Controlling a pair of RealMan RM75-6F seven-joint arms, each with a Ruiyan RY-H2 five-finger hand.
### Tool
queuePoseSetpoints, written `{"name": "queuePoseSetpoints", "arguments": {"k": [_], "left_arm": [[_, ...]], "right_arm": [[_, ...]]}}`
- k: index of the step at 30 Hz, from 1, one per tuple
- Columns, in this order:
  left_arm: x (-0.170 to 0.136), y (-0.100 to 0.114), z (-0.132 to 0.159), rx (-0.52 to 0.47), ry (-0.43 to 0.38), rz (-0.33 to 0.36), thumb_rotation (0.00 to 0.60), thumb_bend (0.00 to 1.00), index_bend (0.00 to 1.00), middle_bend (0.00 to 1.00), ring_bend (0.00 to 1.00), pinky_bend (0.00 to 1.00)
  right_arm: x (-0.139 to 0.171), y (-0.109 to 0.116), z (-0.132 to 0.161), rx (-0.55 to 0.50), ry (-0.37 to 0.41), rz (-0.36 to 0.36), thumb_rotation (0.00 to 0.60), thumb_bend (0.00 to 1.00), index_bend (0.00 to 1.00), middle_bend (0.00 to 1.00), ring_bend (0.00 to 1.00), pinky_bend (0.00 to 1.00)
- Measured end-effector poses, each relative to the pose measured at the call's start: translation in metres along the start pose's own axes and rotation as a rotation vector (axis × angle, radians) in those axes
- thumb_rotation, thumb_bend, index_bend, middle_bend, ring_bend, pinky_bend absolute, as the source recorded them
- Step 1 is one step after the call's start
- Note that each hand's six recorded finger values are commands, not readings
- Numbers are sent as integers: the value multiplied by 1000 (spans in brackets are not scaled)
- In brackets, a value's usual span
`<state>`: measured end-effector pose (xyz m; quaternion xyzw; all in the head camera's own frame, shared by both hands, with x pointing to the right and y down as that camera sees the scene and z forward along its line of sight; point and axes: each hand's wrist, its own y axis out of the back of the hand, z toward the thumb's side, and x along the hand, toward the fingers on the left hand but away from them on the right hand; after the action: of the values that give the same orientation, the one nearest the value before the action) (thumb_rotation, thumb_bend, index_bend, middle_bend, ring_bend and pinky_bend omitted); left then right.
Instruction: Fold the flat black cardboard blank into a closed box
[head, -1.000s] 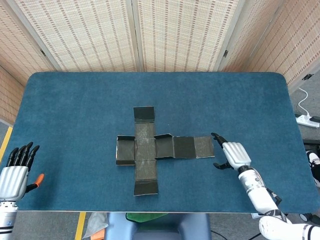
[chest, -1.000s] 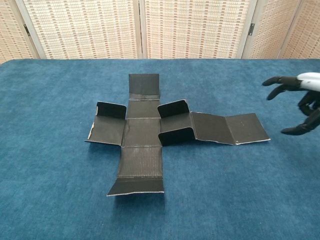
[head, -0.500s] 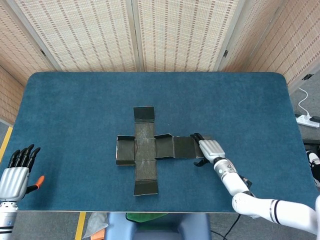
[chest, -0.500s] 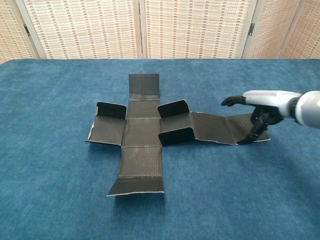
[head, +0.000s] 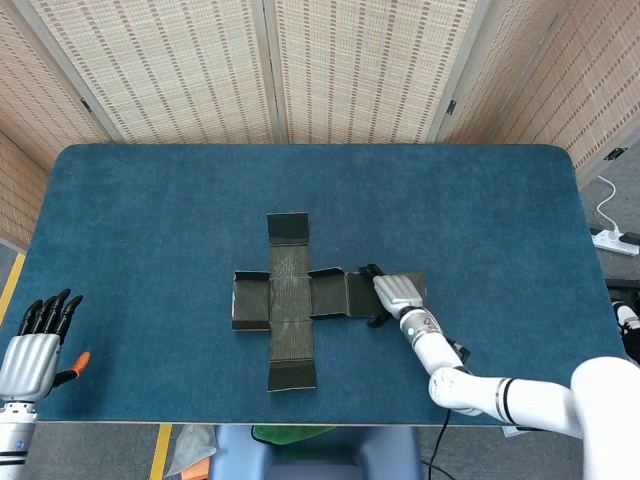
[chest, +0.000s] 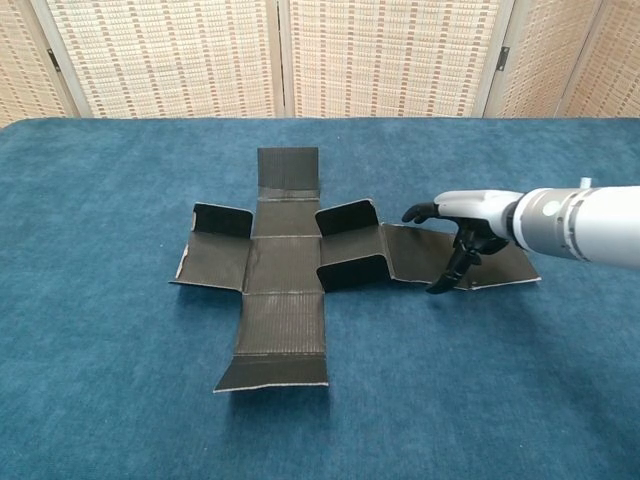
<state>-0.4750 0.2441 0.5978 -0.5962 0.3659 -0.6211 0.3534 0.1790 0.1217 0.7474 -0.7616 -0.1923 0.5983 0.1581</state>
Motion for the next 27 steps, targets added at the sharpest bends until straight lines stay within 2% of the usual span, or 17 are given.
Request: {"name": "queuePoseSetpoints", "arguments": {"k": [10,15,18,22,23,25,27], "left_arm": [[2,-4,-1,-2,1,-13,600,277,0,0,0,43],[2,-4,-2,-2,3,-15,600,277,0,0,0,43],[3,-5,-2,-4,0,-18,600,277,0,0,0,43],[7,-5,2,-15,-15,-25,600,277,1,0,0,44],[9,-5,3,-21,-21,-26,600,277,12,0,12,55],[15,-4,7,-39,-38,-21,600,278,53,11,76,107],[23,-3,11,-58,-54,-13,600,278,121,66,202,223]], "right_arm": [[-12,-3,5,29,-23,6,600,179,0,5,754,1000],[-16,-3,7,40,-31,9,600,227,22,62,756,1000],[-18,-3,11,63,-29,13,600,273,137,135,762,1000],[-19,-2,14,78,-29,3,600,340,344,262,776,1000],[-18,-1,15,77,-28,0,600,344,365,276,779,1000],[-17,0,18,69,-18,-9,600,349,397,306,785,1000],[-14,2,21,57,-2,-21,600,350,405,324,785,1000]]}}
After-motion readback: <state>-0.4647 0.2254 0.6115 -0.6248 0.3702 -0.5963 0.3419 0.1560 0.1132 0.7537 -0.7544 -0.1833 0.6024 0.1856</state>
